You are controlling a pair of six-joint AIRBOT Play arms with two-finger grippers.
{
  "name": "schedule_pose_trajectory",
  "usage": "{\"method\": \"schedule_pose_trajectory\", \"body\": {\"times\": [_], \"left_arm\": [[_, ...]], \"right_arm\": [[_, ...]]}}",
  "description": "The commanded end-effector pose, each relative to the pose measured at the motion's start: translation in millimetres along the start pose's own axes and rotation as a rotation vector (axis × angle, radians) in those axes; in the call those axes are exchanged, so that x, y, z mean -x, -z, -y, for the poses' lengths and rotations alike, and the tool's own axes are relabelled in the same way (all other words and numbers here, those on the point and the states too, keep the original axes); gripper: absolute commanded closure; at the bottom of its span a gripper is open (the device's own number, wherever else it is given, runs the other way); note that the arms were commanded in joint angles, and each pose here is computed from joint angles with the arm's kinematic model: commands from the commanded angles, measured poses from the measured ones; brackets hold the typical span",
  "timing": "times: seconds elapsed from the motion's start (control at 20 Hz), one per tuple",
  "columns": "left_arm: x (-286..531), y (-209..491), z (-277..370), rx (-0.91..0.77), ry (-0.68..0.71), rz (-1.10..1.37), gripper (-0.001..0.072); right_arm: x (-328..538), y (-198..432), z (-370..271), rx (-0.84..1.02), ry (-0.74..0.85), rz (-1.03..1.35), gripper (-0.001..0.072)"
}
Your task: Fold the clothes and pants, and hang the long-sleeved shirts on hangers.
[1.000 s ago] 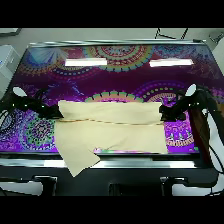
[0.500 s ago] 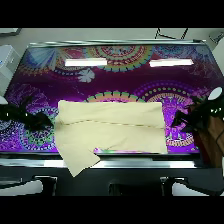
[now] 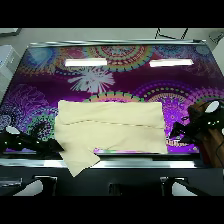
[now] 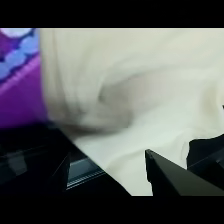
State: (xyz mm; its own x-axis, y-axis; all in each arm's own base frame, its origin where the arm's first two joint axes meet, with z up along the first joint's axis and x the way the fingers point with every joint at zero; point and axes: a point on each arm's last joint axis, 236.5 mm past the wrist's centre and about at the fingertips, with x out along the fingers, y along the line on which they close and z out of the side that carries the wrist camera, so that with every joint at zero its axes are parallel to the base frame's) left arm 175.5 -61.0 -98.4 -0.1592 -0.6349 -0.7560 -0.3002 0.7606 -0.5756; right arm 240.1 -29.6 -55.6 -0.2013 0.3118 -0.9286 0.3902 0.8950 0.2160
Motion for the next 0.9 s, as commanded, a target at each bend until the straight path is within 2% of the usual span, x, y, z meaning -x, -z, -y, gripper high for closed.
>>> {"method": "schedule_pose_trajectory", "body": {"times": [0.0, 0.05, 0.1, 0.15, 0.2, 0.35, 0.6, 0.65, 0.75, 0.8, 0.85], "left_arm": [[-20, 4, 1, 0.020, -0.019, 0.006, 0.0219], [-25, 4, 1, 0.023, -0.035, 0.004, 0.0228], [-30, 3, 1, 0.030, -0.052, 0.009, 0.0351], [-33, 1, 0, 0.031, -0.064, 0.016, 0.0505], [-33, 0, 1, 0.022, -0.071, 0.023, 0.0687], [-31, -1, -3, 0.028, -0.078, 0.025, 0.0683], [-24, -2, -3, 0.025, -0.068, 0.046, 0.0683], [-23, -2, -2, 0.020, -0.068, 0.054, 0.0683], [-20, -4, 0, 0.009, -0.072, 0.071, 0.0684], [-17, -7, 1, -0.005, -0.073, 0.081, 0.0683], [-13, -11, 3, -0.015, -0.076, 0.096, 0.0684]], "right_arm": [[-2, 1, 0, 0.001, -0.001, -0.001, 0.0150], [-2, 1, 0, 0.001, -0.001, 0.000, 0.0150], [-2, 1, 0, 0.001, -0.001, -0.001, 0.0150], [-4, 3, 0, -0.001, -0.003, -0.009, 0.0149], [-9, 8, 1, -0.005, -0.005, -0.028, 0.0147], [-41, 27, 7, -0.032, -0.013, -0.087, 0.0128], [-73, 23, -21, -0.058, -0.162, -0.034, 0.0135], [-74, 21, -25, -0.065, -0.182, -0.025, 0.0172], [-75, 24, -27, -0.069, -0.191, -0.040, 0.0346], [-75, 29, -27, -0.066, -0.193, -0.059, 0.0464], [-74, 34, -28, -0.052, -0.196, -0.080, 0.0666]]}}
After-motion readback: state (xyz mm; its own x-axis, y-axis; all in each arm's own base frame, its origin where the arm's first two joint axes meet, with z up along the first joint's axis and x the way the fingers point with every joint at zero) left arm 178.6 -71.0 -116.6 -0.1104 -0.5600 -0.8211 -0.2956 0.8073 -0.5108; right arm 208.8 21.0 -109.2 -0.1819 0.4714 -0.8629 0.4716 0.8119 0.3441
